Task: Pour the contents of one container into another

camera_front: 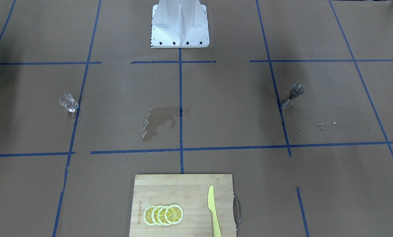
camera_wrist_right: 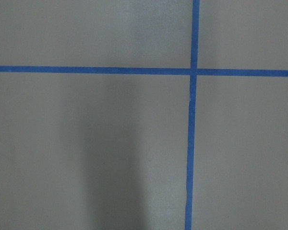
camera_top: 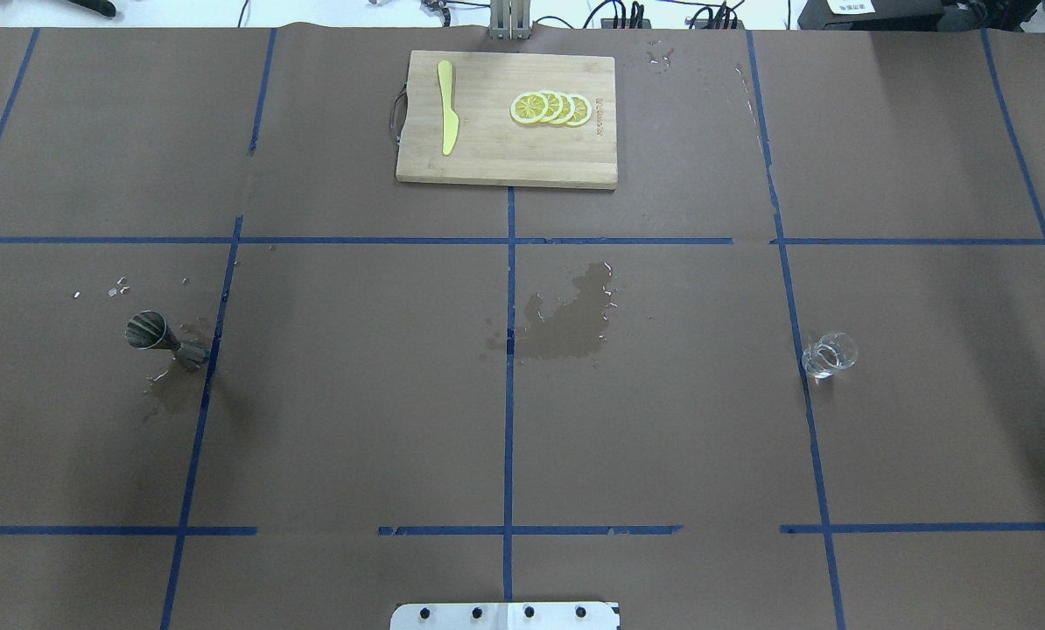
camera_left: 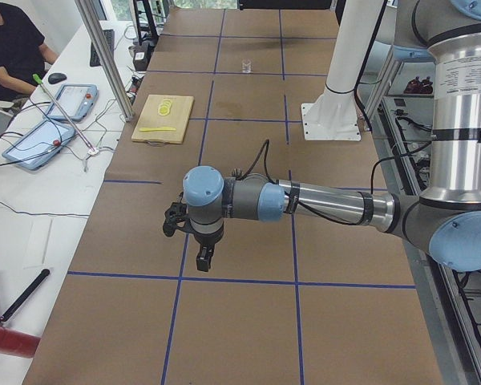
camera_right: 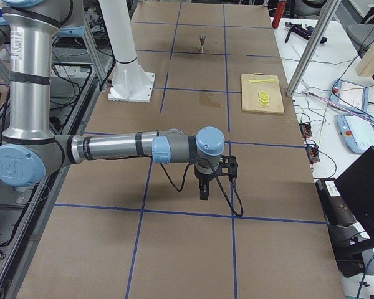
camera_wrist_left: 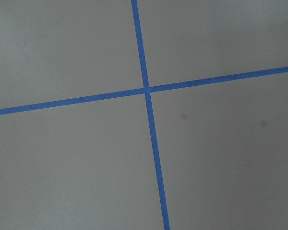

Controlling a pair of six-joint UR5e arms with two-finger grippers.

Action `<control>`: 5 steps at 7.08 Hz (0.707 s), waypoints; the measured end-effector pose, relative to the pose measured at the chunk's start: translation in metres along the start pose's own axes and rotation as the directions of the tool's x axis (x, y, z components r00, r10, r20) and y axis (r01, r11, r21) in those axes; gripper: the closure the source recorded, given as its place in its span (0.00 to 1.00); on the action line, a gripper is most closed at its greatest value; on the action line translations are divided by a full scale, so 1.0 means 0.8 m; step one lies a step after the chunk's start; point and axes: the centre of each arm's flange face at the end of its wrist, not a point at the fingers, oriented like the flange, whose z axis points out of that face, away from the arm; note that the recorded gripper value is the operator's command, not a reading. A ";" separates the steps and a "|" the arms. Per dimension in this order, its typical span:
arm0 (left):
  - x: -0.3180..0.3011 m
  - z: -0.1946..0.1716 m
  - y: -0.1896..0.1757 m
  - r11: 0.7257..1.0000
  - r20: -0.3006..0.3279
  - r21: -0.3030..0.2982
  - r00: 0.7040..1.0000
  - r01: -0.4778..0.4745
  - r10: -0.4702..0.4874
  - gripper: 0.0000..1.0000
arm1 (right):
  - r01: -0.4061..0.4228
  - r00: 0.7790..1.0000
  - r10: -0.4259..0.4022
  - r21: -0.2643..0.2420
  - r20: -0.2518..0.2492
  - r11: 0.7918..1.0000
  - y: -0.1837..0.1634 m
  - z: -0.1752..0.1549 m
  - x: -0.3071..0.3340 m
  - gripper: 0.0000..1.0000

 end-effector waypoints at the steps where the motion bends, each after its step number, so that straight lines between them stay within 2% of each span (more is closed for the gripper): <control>1: 0.006 -0.002 -0.002 1.000 -0.037 0.018 0.999 -0.014 0.015 0.00 | 0.000 1.000 0.000 0.000 0.000 1.000 0.000 0.000 0.000 0.00; 3: 0.014 -0.006 -0.009 0.998 -0.058 0.044 0.998 -0.037 0.040 0.00 | 0.004 1.000 -0.004 0.004 0.000 1.000 -0.001 -0.001 -0.002 0.00; 5: 0.032 -0.014 -0.022 0.986 -0.053 0.108 0.990 -0.123 0.130 0.00 | 0.041 0.999 -0.041 0.035 0.001 0.999 -0.008 -0.006 -0.009 0.00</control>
